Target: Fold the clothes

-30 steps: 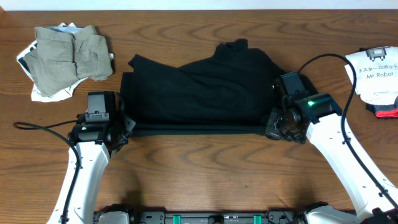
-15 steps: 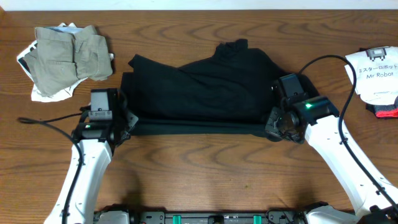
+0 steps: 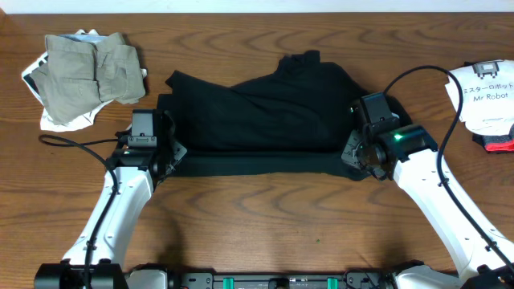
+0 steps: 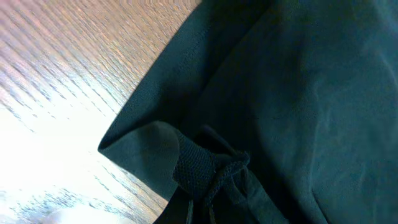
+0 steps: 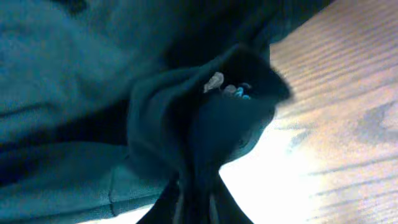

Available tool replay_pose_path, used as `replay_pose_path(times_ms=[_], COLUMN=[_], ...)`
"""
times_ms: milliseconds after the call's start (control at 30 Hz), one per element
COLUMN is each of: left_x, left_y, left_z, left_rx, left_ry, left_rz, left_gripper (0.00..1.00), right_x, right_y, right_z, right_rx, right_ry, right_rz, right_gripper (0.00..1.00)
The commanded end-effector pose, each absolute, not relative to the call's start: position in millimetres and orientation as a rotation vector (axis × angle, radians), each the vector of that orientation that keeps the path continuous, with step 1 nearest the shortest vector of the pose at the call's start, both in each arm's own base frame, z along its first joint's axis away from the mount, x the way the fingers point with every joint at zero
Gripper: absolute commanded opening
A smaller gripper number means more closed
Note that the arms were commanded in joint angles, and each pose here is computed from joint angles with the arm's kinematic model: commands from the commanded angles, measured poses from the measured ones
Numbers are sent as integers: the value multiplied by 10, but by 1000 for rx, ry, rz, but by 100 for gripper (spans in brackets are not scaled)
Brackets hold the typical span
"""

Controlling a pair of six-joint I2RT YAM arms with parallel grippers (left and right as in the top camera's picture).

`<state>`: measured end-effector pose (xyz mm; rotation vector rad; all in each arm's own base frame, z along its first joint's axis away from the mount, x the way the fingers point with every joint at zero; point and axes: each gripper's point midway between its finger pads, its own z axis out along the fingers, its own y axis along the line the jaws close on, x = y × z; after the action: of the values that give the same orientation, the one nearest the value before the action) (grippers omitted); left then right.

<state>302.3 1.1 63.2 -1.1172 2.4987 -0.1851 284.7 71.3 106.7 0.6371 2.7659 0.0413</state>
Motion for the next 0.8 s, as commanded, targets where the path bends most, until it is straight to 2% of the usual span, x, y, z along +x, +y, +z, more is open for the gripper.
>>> replay_pose_path(times_ms=[0, 100, 233, 433, 767], left_x=[3076, 3085, 3090, 3149, 3180], left_y=[132, 161, 193, 192, 189], left_z=[688, 696, 703, 732, 746], left_rx=[-1093, -1081, -1081, -1021, -1017], left_ry=[2467, 2461, 2450, 2449, 2436], left_rz=[-96, -74, -52, -53, -61], left_gripper=[7, 8, 8, 8, 8], right_x=[2876, 2881, 2892, 2928, 2904], right_y=[599, 600, 595, 590, 739], right_z=[1062, 1006, 912, 881, 865], right_rx=[674, 674, 677, 676, 668], right_ry=[2732, 2747, 2769, 2765, 2804], right_rz=[-22, -36, -65, -76, 32], right_gripper=[15, 27, 28, 23, 25])
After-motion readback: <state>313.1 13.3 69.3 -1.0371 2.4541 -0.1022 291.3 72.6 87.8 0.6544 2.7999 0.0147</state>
